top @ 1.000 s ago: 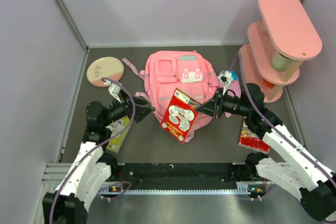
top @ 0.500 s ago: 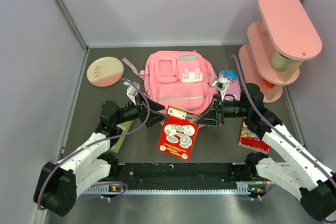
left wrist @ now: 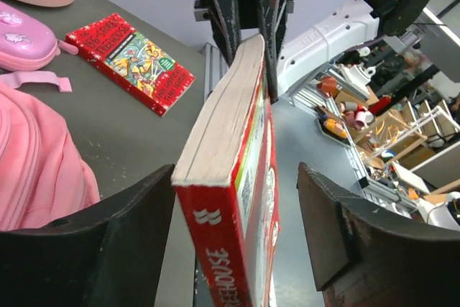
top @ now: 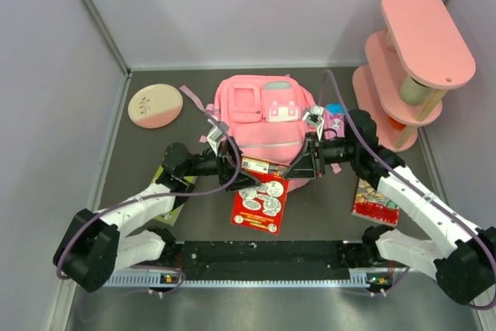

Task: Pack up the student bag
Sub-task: Pick up the book from the center of the board, then place the book in the student bag.

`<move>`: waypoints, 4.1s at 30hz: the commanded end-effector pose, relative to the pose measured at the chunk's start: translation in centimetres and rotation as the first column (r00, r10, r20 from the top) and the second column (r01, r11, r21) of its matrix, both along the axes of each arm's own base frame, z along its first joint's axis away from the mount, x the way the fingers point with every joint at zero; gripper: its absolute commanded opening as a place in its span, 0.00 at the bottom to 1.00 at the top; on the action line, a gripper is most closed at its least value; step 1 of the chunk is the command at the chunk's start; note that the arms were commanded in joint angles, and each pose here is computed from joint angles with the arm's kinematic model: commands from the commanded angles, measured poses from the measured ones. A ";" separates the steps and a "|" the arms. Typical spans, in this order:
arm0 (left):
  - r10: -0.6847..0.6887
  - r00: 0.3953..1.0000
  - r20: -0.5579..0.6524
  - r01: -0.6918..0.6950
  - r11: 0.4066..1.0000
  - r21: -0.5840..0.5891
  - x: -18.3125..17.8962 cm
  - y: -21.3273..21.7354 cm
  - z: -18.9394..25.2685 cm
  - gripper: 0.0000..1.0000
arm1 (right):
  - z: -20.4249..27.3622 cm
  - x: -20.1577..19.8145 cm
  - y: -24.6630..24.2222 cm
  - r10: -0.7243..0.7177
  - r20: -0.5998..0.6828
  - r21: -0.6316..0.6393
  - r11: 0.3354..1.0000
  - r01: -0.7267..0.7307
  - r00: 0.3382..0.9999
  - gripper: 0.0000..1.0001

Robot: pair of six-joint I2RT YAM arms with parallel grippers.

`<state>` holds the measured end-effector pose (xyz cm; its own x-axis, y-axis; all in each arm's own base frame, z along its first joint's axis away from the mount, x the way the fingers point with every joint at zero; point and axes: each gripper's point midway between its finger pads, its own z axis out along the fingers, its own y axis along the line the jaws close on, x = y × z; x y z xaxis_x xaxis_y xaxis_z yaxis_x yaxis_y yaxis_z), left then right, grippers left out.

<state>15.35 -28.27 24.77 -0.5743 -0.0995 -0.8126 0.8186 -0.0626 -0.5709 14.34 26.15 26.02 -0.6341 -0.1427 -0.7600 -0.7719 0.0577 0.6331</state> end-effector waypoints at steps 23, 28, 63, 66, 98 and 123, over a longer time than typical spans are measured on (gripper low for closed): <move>0.751 0.619 -0.227 -0.781 0.618 -0.087 10.0 7.2 2.8 0.00 | -4.8 6.4 -3.9 -0.665 -0.221 -0.048 0.738 0.673 0.713 0.80; 0.690 0.587 -0.423 -0.807 0.542 -0.235 9.1 9.3 3.7 0.00 | -4.1 3.7 -2.1 -0.615 -0.320 0.109 0.732 0.673 0.721 0.97; 0.503 0.700 -0.507 -0.709 0.579 -0.404 7.0 8.8 4.8 0.00 | 0.0 2.9 7.8 -0.309 -0.417 0.424 0.766 0.483 0.855 0.64; 0.506 0.693 -0.513 -0.713 0.585 -0.387 7.2 8.7 4.4 0.00 | 1.1 2.6 8.8 -0.263 -0.392 0.442 0.787 0.431 0.882 0.69; 0.756 0.654 0.011 -0.735 0.632 0.245 11.0 6.2 -1.4 0.87 | -0.3 6.1 0.9 -0.729 -0.247 0.179 0.613 0.769 0.639 0.00; 0.088 0.910 0.406 -0.363 0.645 0.673 6.8 -4.1 -13.3 0.98 | 1.8 4.4 -16.5 -0.984 0.027 0.009 0.175 0.984 0.175 0.00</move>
